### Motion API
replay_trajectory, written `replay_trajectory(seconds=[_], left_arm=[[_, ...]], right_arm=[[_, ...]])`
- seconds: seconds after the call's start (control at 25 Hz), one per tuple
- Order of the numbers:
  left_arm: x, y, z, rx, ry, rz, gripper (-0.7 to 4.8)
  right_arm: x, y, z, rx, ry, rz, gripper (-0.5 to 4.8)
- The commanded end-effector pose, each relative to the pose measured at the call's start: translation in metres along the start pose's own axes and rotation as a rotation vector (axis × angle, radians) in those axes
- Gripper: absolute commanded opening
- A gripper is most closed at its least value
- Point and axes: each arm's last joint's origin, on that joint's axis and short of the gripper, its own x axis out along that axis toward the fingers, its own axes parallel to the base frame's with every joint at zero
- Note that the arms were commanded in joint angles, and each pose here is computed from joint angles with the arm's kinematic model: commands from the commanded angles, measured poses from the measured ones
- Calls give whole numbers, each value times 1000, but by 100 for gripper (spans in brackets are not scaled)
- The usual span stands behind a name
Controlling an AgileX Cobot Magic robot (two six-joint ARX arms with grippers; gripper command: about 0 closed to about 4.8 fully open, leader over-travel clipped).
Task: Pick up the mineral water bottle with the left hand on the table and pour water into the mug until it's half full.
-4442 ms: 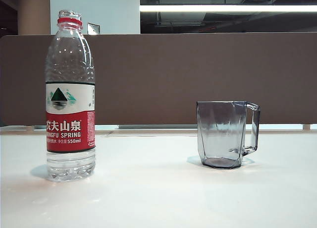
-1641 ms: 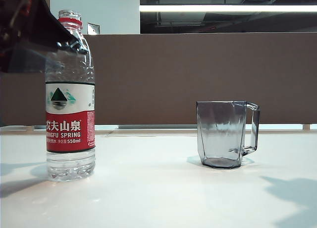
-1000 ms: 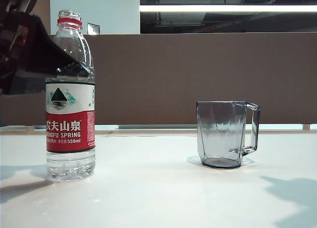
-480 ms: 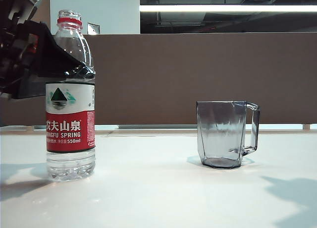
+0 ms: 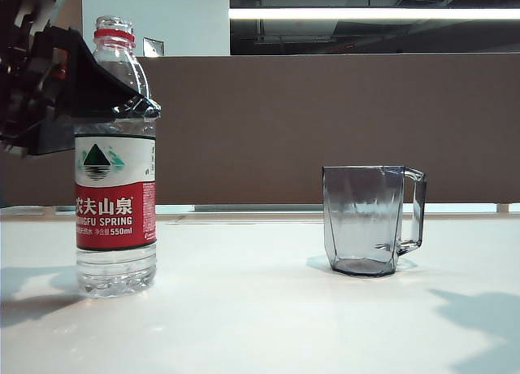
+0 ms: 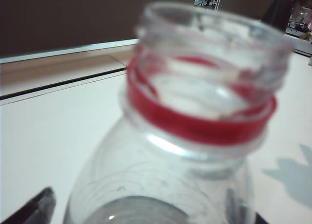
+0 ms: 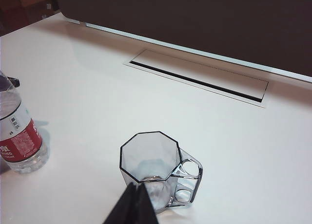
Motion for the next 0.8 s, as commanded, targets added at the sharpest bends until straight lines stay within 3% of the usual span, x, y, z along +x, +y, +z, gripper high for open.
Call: replay_trajectory(seconds=[0.04, 0.44, 0.8], left_arm=[[1, 0, 3, 10, -18, -10, 479], [1, 0, 3, 11, -15, -11, 479], [8, -10, 1, 43, -8, -11, 479]], right_arm=[[0, 0, 1, 3, 0, 1, -2], [0, 0, 1, 3, 3, 1, -2], [0, 0, 1, 3, 3, 1, -2]])
